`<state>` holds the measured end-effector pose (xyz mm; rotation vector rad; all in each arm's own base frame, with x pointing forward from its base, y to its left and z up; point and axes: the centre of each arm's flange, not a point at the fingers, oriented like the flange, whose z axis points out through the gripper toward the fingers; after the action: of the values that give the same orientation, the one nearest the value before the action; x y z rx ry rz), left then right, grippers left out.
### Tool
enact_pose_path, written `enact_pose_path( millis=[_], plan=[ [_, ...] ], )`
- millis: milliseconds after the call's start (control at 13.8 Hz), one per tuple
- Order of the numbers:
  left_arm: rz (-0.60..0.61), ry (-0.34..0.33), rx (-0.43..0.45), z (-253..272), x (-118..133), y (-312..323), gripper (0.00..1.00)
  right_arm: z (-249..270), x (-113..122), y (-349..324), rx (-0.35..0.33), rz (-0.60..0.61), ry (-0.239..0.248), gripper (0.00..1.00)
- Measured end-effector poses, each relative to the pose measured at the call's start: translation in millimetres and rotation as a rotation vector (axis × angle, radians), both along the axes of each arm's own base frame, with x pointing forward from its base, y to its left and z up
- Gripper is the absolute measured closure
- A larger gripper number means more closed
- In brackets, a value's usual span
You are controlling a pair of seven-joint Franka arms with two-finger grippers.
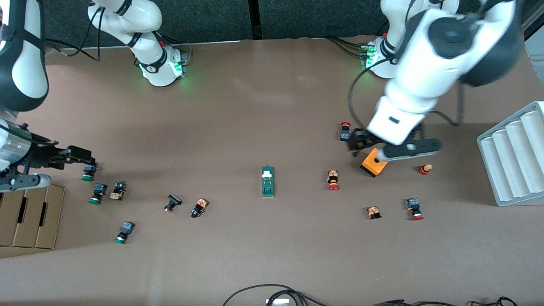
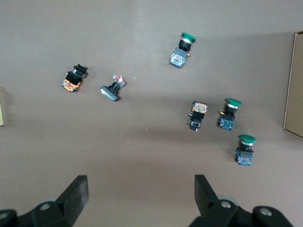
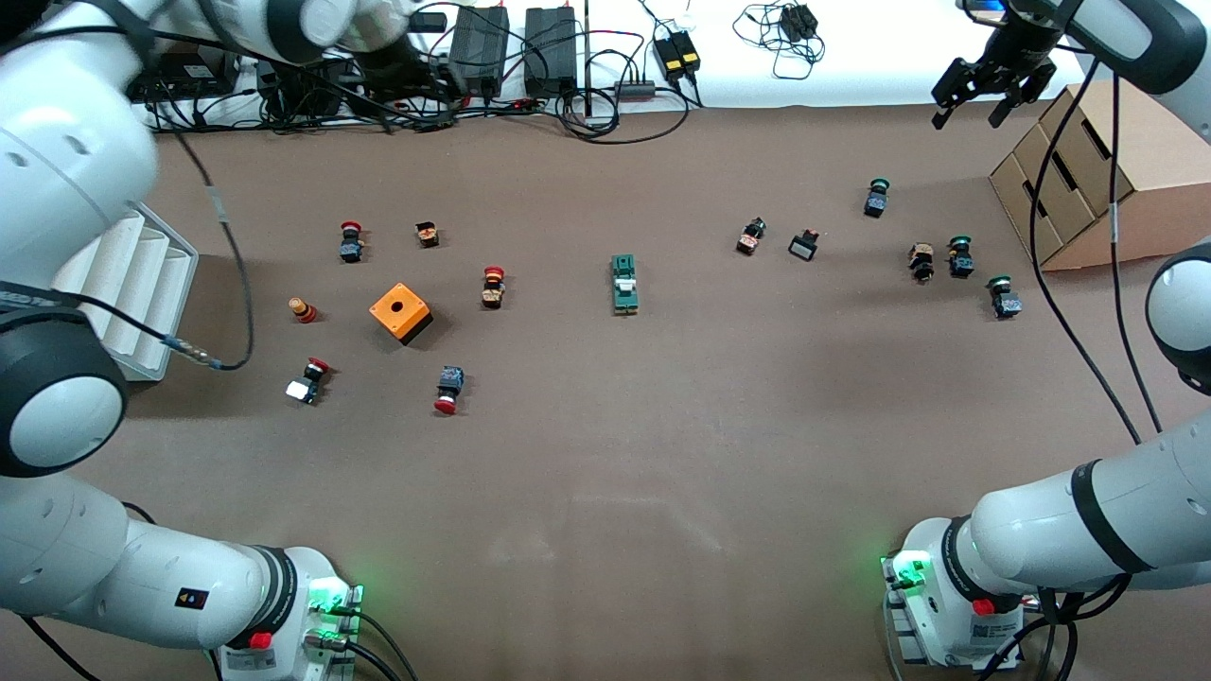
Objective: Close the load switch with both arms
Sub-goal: 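Move the left gripper over the green load switch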
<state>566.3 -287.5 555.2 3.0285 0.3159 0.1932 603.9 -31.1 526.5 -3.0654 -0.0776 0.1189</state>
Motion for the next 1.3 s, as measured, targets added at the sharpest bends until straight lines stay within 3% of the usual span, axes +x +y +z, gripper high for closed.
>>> enact_pose_path(
  millis=[289, 506, 940, 1302],
  plan=[
    [-0.014, -0.092, 0.047, -46.5, -10.7, -75.6, 0.0, 0.7, 3.3, 2.6, 0.0, 0.007, -0.009, 0.0],
    [-0.024, -0.179, 0.013, -94.7, -30.4, -129.0, 0.0, -2.4, 4.3, 2.6, 0.001, 0.009, -0.004, 0.0],
    [-0.057, -0.349, 0.15, -190.0, -80.7, -202.2, 0.0, -9.5, 6.5, 0.2, 0.002, 0.005, 0.007, 0.0],
    [0.002, -0.419, 0.135, -253.2, -118.5, -242.3, 0.0, -18.5, 11.6, 1.8, 0.003, 0.008, 0.007, 0.0]
  ],
)
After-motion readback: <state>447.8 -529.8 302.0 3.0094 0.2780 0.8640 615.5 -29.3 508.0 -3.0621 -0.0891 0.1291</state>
